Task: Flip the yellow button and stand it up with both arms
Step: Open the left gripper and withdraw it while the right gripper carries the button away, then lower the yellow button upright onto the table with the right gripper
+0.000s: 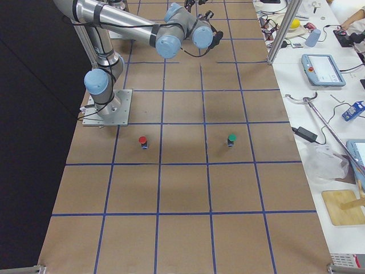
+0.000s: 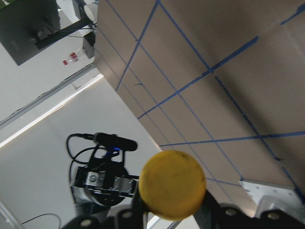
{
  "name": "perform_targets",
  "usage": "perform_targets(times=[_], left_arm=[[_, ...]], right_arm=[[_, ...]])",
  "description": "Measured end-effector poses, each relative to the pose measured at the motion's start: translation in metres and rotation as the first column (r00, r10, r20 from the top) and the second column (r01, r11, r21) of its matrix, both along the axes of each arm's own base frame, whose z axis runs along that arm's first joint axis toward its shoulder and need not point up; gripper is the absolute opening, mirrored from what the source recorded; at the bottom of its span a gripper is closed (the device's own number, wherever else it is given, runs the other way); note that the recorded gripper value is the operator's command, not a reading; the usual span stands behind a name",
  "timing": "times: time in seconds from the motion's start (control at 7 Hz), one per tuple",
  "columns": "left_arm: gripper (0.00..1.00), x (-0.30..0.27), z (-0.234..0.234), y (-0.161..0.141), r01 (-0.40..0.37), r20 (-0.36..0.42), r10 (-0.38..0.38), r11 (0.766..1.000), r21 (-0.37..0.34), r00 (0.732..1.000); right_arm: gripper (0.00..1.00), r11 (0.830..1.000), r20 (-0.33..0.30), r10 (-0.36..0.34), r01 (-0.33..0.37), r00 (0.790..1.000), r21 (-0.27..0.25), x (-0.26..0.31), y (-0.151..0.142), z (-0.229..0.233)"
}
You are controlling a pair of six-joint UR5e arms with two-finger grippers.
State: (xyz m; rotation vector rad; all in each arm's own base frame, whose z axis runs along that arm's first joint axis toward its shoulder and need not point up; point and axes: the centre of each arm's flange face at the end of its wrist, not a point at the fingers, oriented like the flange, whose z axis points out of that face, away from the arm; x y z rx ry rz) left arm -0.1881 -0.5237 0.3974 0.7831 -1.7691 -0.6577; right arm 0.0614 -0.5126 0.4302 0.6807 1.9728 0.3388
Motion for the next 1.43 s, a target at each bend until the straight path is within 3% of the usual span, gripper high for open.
perform_targets(times=[0.14,0.29,0.43,0.57,0.71,0.86,1.0,1.14,1.29,1.43], left_arm=[[0.98,0.025,0.01,-0.006,0.005,0.165,0.002,0.999,-0.038,0.986],[0.98,0.043,0.016,-0.012,0.045,0.349,-0.012,0.995,-0.087,0.937],[0.98,0.059,0.019,-0.019,0.139,0.541,-0.044,0.981,-0.135,0.84],[0.99,0.074,0.023,-0.019,0.284,0.699,-0.097,0.946,-0.156,0.709],[0.99,0.084,0.026,-0.015,0.44,0.81,-0.16,0.889,-0.13,0.564],[0.98,0.086,0.032,-0.009,0.582,0.878,-0.219,0.809,-0.081,0.426],[0.98,0.086,0.044,-0.001,0.7,0.917,-0.263,0.714,-0.024,0.3],[0.99,0.084,0.06,0.012,0.769,0.93,-0.295,0.639,0.022,0.218],[0.99,0.079,0.071,0.028,0.799,0.928,-0.312,0.601,0.028,0.202],[1.0,0.076,0.077,0.04,0.814,0.927,-0.32,0.58,0.025,0.199]], right_arm=[[0.14,0.999,-0.175,0.052,-0.051,0.983,0.008,-0.022,0.003,-0.006],[0.1,0.992,-0.38,0.124,-0.117,0.917,0.041,-0.043,0.008,-0.015],[0.06,0.98,-0.54,0.196,-0.174,0.818,0.092,-0.061,0.015,-0.021],[0.05,0.964,-0.652,0.262,-0.229,0.712,0.137,-0.075,0.021,-0.025],[0.04,0.941,-0.736,0.315,-0.3,0.599,0.159,-0.089,0.023,-0.03],[0.03,0.909,-0.802,0.337,-0.391,0.493,0.143,-0.106,0.021,-0.035],[0.03,0.875,-0.853,0.326,-0.472,0.407,0.109,-0.138,0.021,-0.044],[0.03,0.842,-0.883,0.307,-0.533,0.354,0.079,-0.179,0.029,-0.062],[0.03,0.786,-0.914,0.279,-0.617,0.295,0.041,-0.216,0.043,-0.09],[0.03,0.705,-0.938,0.243,-0.709,0.248,-0.005,-0.241,0.062,-0.118]])
